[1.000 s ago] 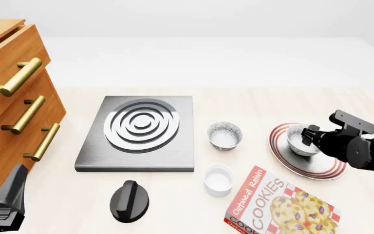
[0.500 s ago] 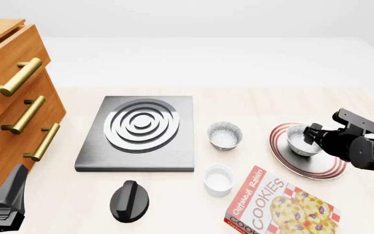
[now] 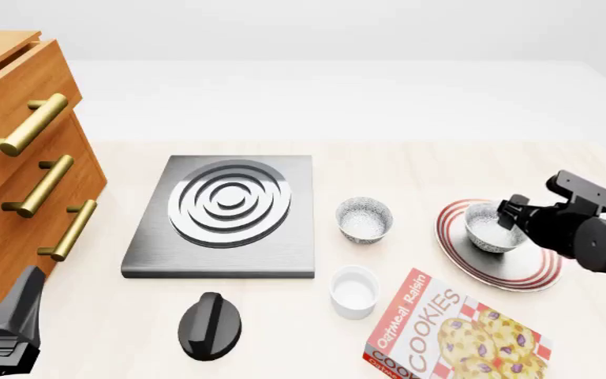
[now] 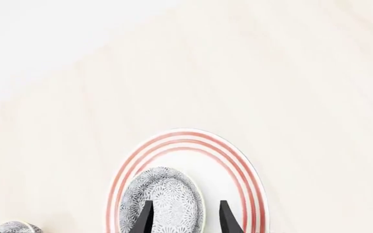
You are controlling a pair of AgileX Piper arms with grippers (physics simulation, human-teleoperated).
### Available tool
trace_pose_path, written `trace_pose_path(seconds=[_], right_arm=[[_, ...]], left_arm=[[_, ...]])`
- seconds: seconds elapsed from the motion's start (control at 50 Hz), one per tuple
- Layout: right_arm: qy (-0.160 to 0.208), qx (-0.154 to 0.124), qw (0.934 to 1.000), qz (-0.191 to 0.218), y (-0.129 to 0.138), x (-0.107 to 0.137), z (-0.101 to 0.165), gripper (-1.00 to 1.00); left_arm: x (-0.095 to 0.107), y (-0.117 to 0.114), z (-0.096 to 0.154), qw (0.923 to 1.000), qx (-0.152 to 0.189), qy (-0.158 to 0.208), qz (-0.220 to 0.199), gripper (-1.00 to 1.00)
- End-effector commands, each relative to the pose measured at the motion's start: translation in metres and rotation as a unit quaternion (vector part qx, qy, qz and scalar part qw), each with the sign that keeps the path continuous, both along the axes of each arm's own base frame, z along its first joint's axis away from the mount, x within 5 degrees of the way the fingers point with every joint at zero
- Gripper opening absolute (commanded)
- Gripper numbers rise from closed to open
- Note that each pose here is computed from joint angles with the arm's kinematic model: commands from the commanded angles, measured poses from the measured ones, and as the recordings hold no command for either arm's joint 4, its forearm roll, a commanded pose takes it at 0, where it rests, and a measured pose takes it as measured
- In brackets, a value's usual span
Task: Pick the akita bowl next to the plate and place it on the plate.
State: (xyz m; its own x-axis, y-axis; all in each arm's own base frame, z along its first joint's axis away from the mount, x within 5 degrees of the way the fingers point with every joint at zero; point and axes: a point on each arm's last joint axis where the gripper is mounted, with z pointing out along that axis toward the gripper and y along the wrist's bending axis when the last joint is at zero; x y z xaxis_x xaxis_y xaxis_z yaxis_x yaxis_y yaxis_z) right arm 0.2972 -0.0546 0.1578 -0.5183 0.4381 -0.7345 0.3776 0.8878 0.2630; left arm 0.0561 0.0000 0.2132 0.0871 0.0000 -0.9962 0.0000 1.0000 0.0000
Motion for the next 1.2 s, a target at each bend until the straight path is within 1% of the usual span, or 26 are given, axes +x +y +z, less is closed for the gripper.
trace_pose_path(seconds=[0.02,0.56,0.94,1.2], right_arm=[[-0.005,0.001,1.0000,-0.002,0.000,-0.002,0.004,1.00],[-0.015,0.006,0.9999,-0.007,0.002,-0.012,0.006,1.00],[-0.026,0.005,0.9996,-0.003,0.006,-0.018,0.018,1.00],[-0.032,0.010,0.9994,-0.001,0.011,-0.027,0.020,1.00]], left_arm=[[0.000,0.000,0.000,1.0000,0.000,0.000,0.000,1.00],[0.000,0.000,0.000,1.0000,0.000,0.000,0.000,1.00],[0.000,0.000,0.000,1.0000,0.000,0.000,0.000,1.00],[0.000,0.000,0.000,1.0000,0.000,0.000,0.000,1.00]])
